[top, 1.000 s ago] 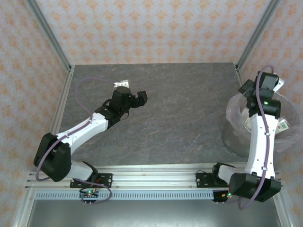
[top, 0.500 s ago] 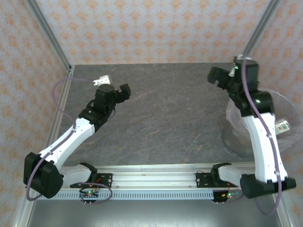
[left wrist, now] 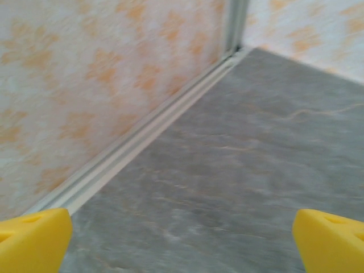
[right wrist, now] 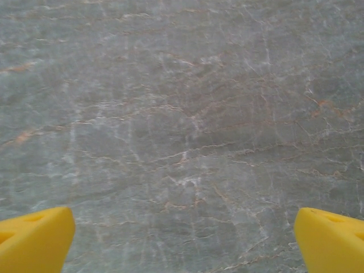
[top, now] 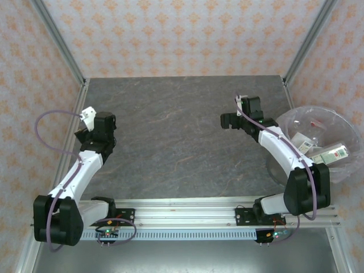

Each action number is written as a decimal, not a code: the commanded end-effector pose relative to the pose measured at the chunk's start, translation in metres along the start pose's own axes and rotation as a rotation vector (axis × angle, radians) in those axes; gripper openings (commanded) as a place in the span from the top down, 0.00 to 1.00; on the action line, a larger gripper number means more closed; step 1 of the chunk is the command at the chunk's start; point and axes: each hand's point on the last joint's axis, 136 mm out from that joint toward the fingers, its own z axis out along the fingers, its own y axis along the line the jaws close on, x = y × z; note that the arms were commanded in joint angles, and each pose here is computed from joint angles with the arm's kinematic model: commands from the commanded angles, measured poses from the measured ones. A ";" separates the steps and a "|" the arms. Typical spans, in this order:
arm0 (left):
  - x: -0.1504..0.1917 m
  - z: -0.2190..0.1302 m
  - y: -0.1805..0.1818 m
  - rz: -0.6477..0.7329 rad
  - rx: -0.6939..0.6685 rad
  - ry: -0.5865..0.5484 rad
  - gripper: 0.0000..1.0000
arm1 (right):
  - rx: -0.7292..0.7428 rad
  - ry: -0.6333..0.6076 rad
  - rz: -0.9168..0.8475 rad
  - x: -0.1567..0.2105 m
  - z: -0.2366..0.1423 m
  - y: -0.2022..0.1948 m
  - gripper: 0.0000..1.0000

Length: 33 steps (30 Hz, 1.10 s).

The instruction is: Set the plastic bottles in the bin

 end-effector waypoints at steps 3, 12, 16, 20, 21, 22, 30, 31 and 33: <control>0.023 0.029 -0.004 0.022 0.022 -0.008 0.00 | 0.030 -0.121 0.023 0.000 0.025 -0.028 0.01; 0.048 0.059 -0.071 0.122 0.262 0.042 0.00 | 0.086 -0.153 0.054 0.039 0.063 -0.052 0.01; 0.058 0.051 -0.097 0.174 0.424 0.047 0.00 | 0.085 -0.210 0.043 0.035 0.061 -0.054 0.01; 0.062 0.034 -0.101 0.193 0.485 -0.044 0.00 | 0.089 -0.254 0.030 0.034 0.057 -0.054 0.01; 0.066 0.032 -0.100 0.200 0.473 -0.073 0.00 | 0.095 -0.263 0.033 0.035 0.055 -0.055 0.01; 0.072 0.033 -0.101 0.204 0.466 -0.097 0.00 | 0.099 -0.279 0.034 0.033 0.053 -0.056 0.01; 0.069 0.035 -0.088 0.187 0.343 -0.129 0.00 | 0.156 -0.465 0.077 0.042 0.023 -0.065 0.01; 0.068 0.035 -0.088 0.186 0.340 -0.138 0.00 | 0.163 -0.484 0.081 0.044 0.021 -0.066 0.01; 0.069 0.035 -0.088 0.184 0.342 -0.136 0.00 | 0.173 -0.518 0.092 0.048 0.018 -0.069 0.01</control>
